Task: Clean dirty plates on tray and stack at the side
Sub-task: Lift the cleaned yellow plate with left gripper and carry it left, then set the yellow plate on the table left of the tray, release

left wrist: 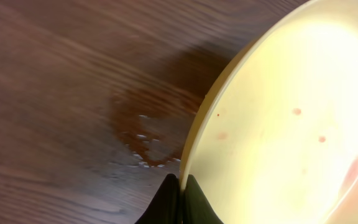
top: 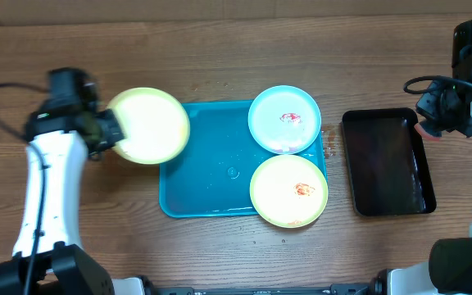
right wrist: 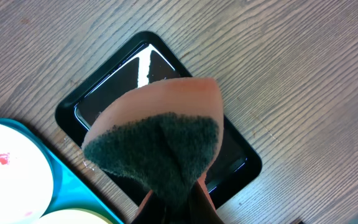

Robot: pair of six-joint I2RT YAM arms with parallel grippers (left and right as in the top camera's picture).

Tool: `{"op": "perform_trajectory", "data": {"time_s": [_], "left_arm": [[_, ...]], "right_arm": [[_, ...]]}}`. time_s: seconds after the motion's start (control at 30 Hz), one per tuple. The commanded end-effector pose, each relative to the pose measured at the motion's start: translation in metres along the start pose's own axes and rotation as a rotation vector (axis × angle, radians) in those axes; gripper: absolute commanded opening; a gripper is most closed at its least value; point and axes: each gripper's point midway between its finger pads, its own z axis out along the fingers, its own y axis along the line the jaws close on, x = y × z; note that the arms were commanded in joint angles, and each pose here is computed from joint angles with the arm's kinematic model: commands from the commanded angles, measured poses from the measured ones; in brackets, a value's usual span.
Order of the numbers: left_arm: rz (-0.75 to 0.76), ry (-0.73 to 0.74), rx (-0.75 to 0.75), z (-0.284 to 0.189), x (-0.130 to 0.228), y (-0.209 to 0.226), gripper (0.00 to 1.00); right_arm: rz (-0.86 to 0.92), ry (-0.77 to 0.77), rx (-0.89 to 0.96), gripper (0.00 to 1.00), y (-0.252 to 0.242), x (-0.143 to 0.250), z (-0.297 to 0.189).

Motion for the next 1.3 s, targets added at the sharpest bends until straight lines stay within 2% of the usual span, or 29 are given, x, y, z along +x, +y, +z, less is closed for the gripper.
{"op": "perform_trajectory", "data": {"time_s": [0.0,0.1,0.27,0.57,0.83,0.97,1.13,1.17,1.23,1.27], "left_arm": [[-0.117,-0.018,0.043,-0.005,-0.010,0.038,0.04],[-0.258,-0.020,0.000,0.005,-0.007,0.088,0.04],[-0.366,-0.018,0.015,0.027,0.009,0.118,0.04],[-0.385,-0.038,0.031,0.070,0.037,0.120,0.04],[-0.470,-0.050,-0.077,0.098,0.054,0.141,0.04],[-0.471,-0.014,-0.048,0.107,0.059,0.136,0.18],[-0.397,0.017,0.056,0.106,0.061,0.115,0.26],[-0.378,0.017,0.071,0.104,0.058,0.113,0.26],[-0.364,0.032,0.081,0.096,0.053,0.111,0.16],[-0.364,0.036,0.081,0.090,0.048,0.110,0.16]], "right_arm": [[-0.003,-0.006,0.007,0.04,-0.001,-0.002,0.001],[-0.003,-0.006,0.007,0.04,-0.001,-0.002,0.001],[-0.011,-0.006,0.007,0.04,-0.001,-0.002,0.001],[-0.021,-0.009,-0.001,0.04,0.001,-0.003,0.001],[-0.028,-0.006,0.000,0.04,0.000,-0.002,0.001],[-0.028,-0.006,0.000,0.04,0.000,-0.002,0.001],[-0.029,-0.004,0.001,0.04,0.000,-0.002,0.001],[-0.029,-0.003,0.001,0.04,0.000,-0.002,0.001],[-0.029,-0.003,0.001,0.04,0.000,-0.002,0.001],[-0.029,-0.003,0.002,0.04,0.000,-0.002,0.001]]}}
